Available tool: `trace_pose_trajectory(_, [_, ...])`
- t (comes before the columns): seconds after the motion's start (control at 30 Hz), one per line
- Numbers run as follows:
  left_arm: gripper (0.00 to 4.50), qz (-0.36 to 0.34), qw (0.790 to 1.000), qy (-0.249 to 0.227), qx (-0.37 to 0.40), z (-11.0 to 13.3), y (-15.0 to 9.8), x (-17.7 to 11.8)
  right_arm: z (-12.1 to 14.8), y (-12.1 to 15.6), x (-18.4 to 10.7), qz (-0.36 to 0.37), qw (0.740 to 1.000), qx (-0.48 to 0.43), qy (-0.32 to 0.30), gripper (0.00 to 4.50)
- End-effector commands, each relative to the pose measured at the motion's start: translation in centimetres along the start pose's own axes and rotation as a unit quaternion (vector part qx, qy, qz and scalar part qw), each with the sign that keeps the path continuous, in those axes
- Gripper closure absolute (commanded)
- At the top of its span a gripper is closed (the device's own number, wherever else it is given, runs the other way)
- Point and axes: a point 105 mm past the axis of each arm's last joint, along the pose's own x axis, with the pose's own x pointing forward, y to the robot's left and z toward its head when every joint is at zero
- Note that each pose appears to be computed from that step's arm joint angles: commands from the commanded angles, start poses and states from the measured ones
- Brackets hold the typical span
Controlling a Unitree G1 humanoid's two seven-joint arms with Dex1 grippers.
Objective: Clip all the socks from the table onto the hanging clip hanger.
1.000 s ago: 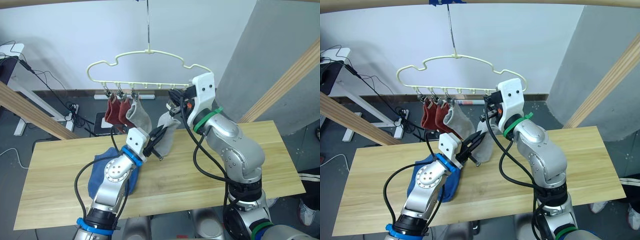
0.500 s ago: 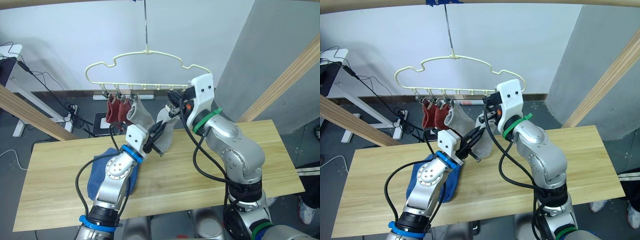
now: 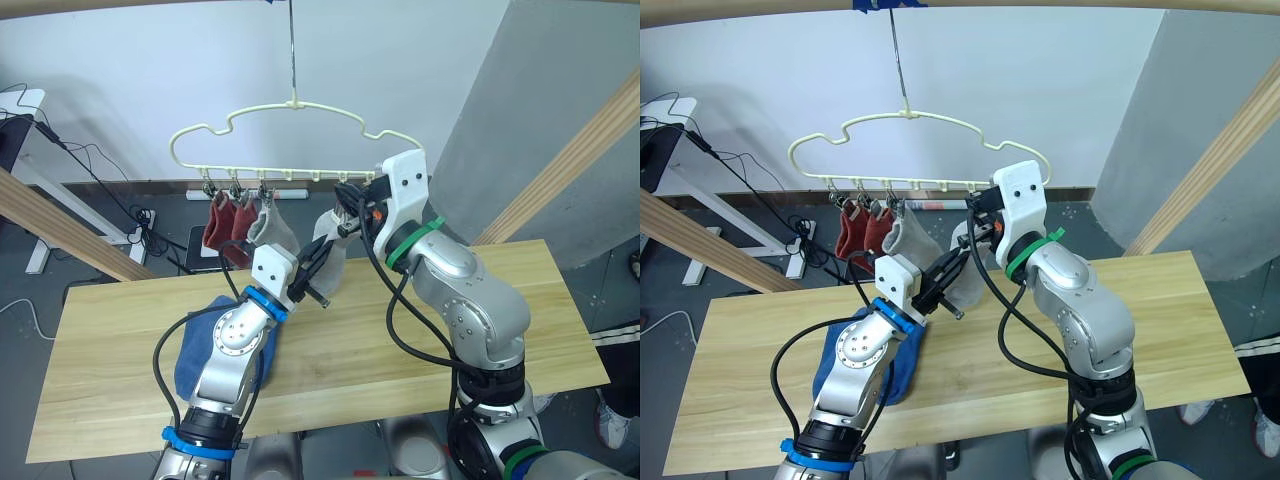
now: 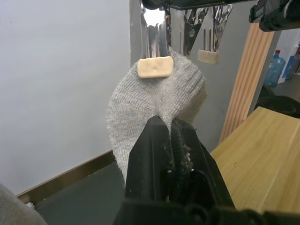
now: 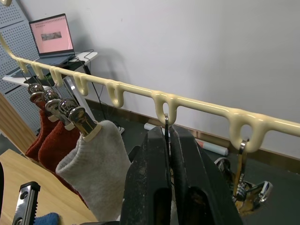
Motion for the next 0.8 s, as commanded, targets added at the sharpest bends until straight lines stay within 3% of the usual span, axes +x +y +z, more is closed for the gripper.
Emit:
trace_pose_trajectory(0.03, [4.5, 0.002, 1.0, -0.025, 0.008, 1.1, 0.1, 0.2, 1.0, 0.5, -0.6, 0.009, 1.0, 0.001, -0.023, 3.75])
trace_pose_trajectory(0.13, [4.5, 0.007, 1.0, -0.023, 0.012, 1.1, 0.2, 0.3, 1.1, 0.7, -0.9, 0.022, 1.0, -0.004, -0.02, 2.58])
trace_pose_trajectory(0.33, [4.5, -0.007, 1.0, -0.02, 0.006, 0.9, -0.1, 0.3, 1.1, 0.6, -2.3, 0.051, 0.999, -0.015, -0.012, 2.58])
trace_pose_trajectory(0.43, [3.86, -0.02, 1.0, 0.005, -0.013, 0.1, -0.3, -0.1, 1.0, 0.6, -3.7, 0.08, 0.995, -0.052, 0.003, 2.55])
trace_pose_trajectory(0.73, [1.14, -0.06, 0.997, 0.016, -0.042, 0.5, -0.2, -0.5, 0.6, -0.1, -5.9, 0.096, 0.988, -0.117, 0.026, 2.55])
trace_pose_trajectory(0.8, [1.14, -0.067, 0.997, 0.013, -0.041, 1.0, 0.1, -0.8, 0.5, -0.5, -6.0, 0.086, 0.988, -0.125, 0.029, 2.55])
